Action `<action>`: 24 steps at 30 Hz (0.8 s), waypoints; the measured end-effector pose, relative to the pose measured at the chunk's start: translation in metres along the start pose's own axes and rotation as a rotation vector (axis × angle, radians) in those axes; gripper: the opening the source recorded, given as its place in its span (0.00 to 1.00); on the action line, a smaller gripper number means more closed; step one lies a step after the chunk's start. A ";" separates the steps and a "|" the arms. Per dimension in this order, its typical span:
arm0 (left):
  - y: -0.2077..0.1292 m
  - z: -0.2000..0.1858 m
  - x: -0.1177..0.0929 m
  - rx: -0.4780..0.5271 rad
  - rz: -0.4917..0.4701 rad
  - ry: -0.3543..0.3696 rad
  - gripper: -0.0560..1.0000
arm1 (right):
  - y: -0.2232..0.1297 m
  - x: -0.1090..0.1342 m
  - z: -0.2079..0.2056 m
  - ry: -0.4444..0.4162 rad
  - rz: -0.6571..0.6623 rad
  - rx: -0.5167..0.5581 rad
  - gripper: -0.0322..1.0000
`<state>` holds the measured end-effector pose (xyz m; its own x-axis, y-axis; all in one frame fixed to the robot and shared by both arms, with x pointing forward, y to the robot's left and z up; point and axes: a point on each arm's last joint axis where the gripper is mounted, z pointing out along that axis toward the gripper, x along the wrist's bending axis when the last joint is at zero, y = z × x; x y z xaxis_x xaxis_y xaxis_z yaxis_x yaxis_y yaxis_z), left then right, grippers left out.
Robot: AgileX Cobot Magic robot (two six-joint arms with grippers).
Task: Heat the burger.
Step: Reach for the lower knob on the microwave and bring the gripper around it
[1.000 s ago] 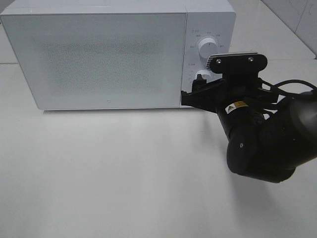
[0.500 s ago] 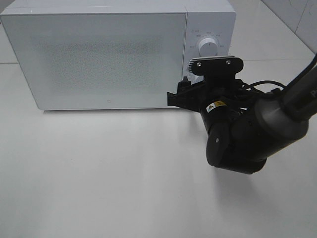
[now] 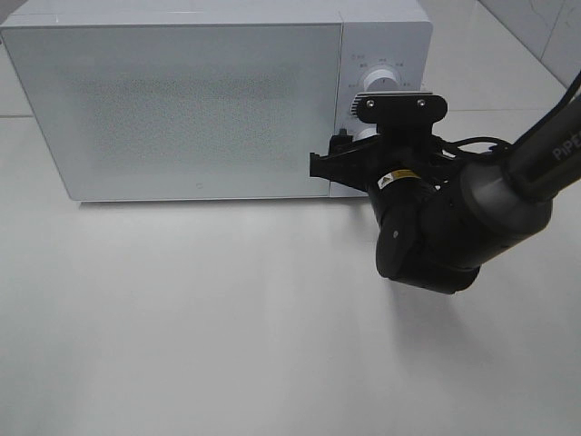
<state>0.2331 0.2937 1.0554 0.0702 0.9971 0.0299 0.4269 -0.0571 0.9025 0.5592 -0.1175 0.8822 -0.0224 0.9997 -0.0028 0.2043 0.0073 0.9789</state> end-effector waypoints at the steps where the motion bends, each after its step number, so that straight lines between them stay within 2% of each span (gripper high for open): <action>1: 0.000 0.000 0.000 0.000 0.000 0.000 0.99 | 0.000 0.000 0.000 0.000 0.000 0.000 0.77; 9: 0.000 0.000 0.000 0.000 0.000 0.000 0.99 | -0.012 0.003 0.004 0.018 -0.012 0.046 0.77; 24: 0.000 0.000 0.000 0.000 0.000 0.000 0.99 | -0.006 0.005 0.003 0.016 -0.035 0.020 0.77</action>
<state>0.2331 0.2937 1.0554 0.0702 0.9971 0.0299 0.4269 -0.0571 0.9025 0.5605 -0.1125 0.8762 -0.0456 0.9984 -0.0332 0.2222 0.0426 0.9741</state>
